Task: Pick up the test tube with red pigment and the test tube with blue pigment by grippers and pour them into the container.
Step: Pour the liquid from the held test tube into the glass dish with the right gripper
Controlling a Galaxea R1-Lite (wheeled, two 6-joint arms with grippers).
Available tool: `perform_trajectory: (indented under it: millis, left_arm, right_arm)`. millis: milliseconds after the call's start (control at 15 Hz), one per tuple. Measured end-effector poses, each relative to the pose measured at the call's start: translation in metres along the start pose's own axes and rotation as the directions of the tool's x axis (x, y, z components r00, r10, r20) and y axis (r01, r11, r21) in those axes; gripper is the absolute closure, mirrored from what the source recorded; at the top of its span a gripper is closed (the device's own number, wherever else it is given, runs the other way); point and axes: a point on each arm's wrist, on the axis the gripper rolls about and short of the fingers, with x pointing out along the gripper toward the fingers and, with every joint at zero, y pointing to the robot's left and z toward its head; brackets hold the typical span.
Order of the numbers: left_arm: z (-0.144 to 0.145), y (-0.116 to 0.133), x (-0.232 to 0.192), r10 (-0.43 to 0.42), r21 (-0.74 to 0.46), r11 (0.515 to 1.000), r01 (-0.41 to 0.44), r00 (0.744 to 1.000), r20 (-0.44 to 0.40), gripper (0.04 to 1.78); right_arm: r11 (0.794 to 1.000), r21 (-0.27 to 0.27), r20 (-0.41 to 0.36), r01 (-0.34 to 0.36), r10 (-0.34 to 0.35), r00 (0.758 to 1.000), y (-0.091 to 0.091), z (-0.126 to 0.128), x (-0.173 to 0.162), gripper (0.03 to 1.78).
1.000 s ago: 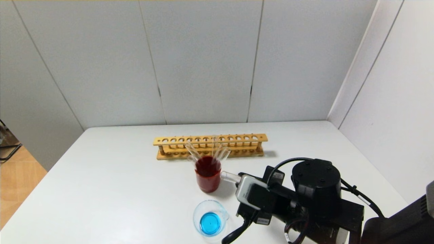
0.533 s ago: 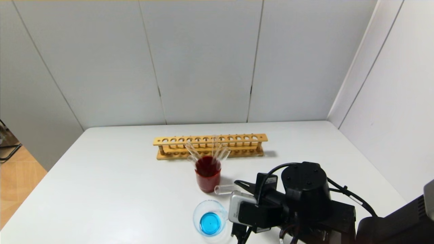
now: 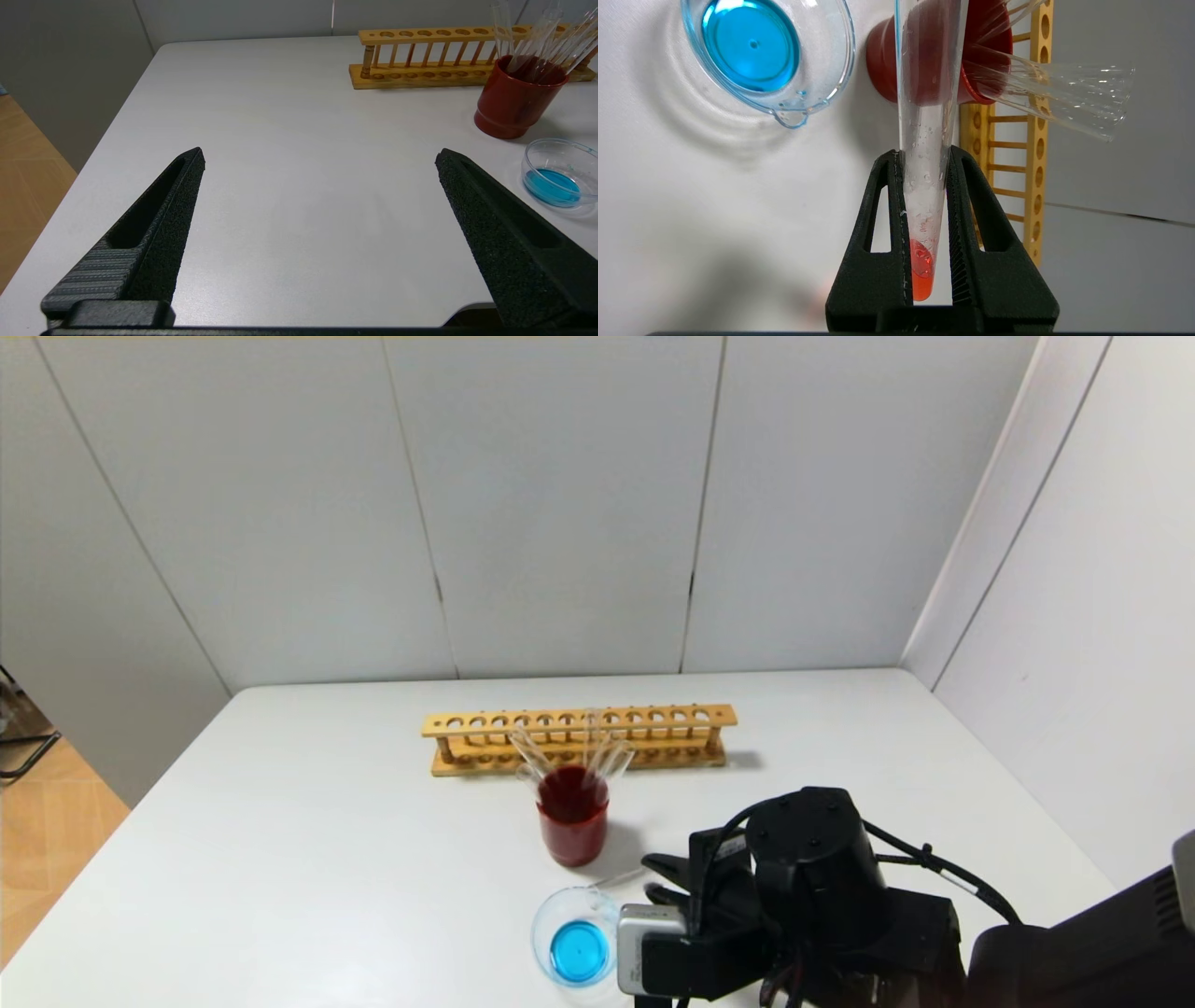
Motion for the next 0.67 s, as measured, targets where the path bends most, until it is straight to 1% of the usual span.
perform_trajectory:
  millis: [133,267,333,533,667]
  left_arm:
    - [0.0,0.0,0.0,0.0,0.0,1.0,0.0,1.0,0.0,0.07]
    - [0.0,0.0,0.0,0.0,0.0,1.0,0.0,1.0,0.0,0.07]
    - [0.0,0.0,0.0,0.0,0.0,1.0,0.0,1.0,0.0,0.07]
    - [0.0,0.0,0.0,0.0,0.0,1.0,0.0,1.0,0.0,0.07]
    - [0.0,0.0,0.0,0.0,0.0,1.0,0.0,1.0,0.0,0.07]
  right_arm:
    - [0.998,-0.064,-0.017,0.026,-0.027,0.999,-0.007,0.003,0.002,1.49]
    - [0.988,-0.146,-0.047,0.055,-0.063,0.997,-0.014,0.007,0.004,1.49]
    - [0.984,-0.171,-0.063,0.047,-0.058,0.996,-0.015,0.008,0.005,1.49]
    - [0.981,-0.193,-0.107,-0.014,-0.007,0.994,-0.016,0.01,0.007,1.49]
    - [0.977,-0.213,-0.142,-0.032,0.001,0.99,-0.016,0.012,0.008,1.49]
